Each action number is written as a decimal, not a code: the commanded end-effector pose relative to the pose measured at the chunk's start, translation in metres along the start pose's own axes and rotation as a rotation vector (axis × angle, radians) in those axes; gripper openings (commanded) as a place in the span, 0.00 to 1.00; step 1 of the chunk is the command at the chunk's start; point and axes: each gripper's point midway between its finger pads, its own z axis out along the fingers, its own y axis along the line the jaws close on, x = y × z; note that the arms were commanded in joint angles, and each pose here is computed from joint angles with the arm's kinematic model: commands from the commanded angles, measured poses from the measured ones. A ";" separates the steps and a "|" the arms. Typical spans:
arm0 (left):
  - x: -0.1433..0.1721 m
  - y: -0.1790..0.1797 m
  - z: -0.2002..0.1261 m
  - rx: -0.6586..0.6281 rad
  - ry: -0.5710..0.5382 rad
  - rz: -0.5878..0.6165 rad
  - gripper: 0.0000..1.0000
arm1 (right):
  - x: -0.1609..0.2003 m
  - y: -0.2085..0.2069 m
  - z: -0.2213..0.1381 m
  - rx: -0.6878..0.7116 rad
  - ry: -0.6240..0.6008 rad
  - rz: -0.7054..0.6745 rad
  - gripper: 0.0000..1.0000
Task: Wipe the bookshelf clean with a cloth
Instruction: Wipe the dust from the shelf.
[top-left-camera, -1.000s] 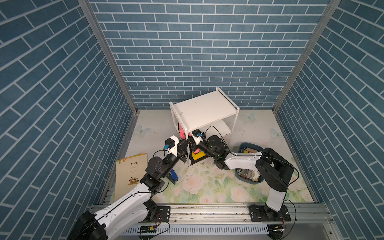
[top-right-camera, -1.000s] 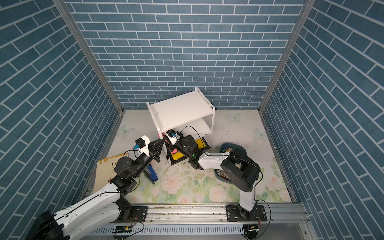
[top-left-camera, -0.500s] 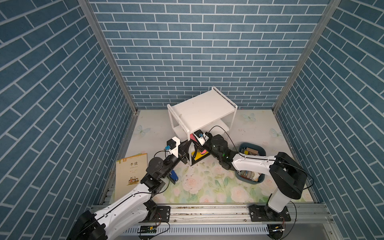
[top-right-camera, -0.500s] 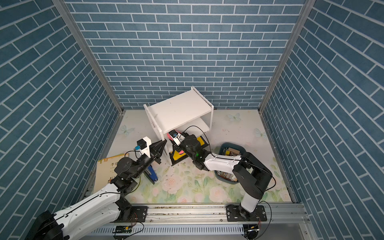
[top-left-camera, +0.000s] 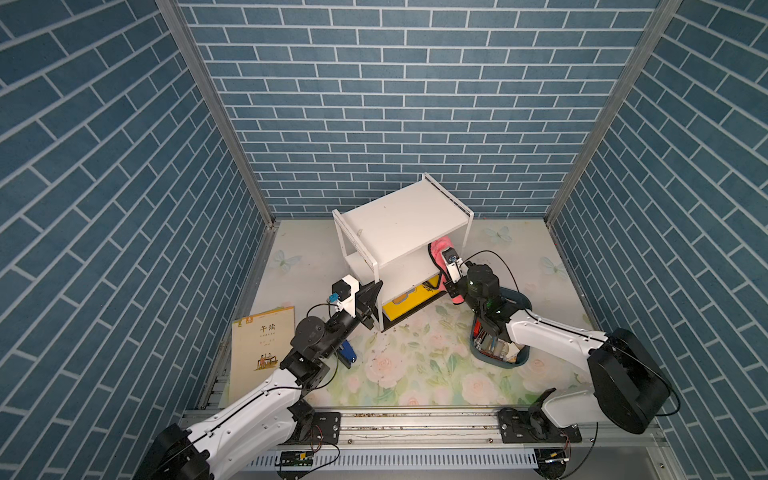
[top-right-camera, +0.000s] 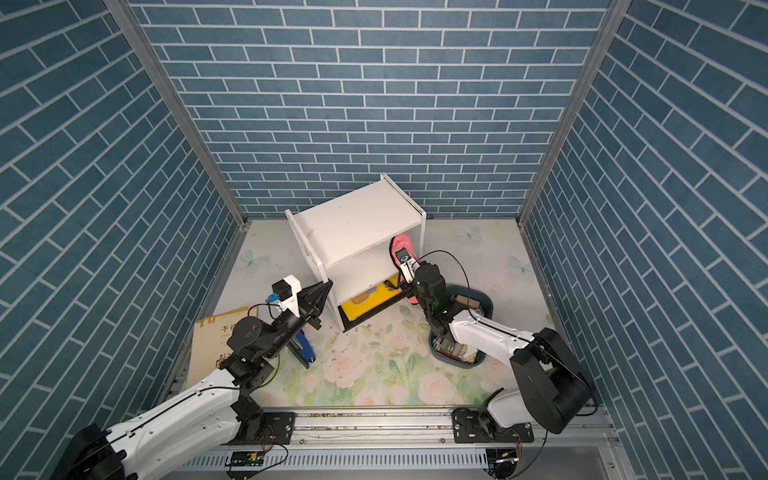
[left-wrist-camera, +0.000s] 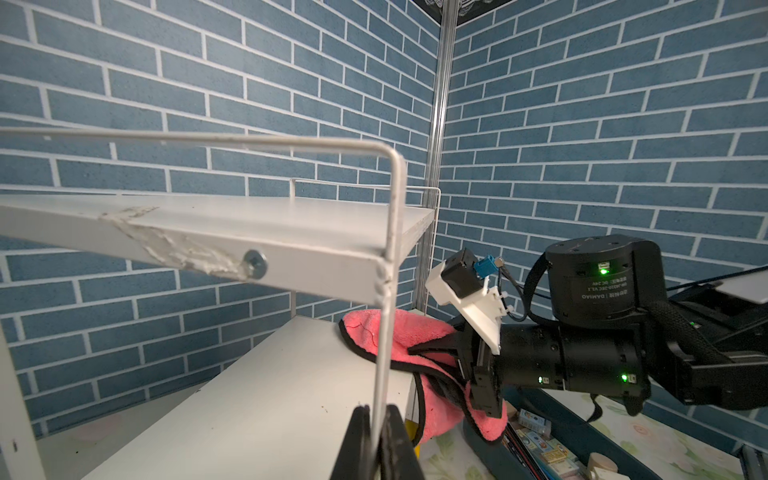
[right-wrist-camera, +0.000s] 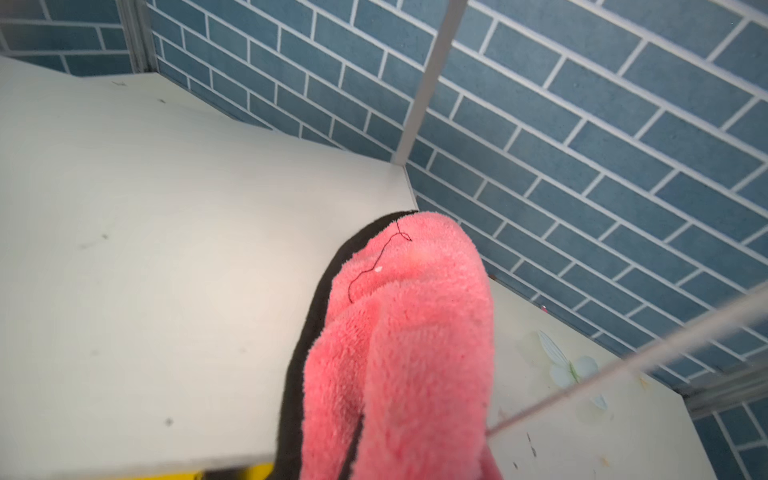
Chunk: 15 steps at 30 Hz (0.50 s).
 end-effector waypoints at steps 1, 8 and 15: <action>-0.007 0.004 -0.005 -0.027 -0.036 -0.047 0.00 | 0.027 -0.003 -0.016 -0.012 0.091 -0.011 0.00; 0.000 0.017 -0.011 -0.104 -0.019 -0.050 0.00 | 0.012 -0.020 -0.067 -0.038 0.018 0.024 0.00; 0.003 0.031 -0.022 -0.189 -0.025 -0.081 0.00 | -0.002 -0.084 -0.131 0.146 -0.144 0.291 0.00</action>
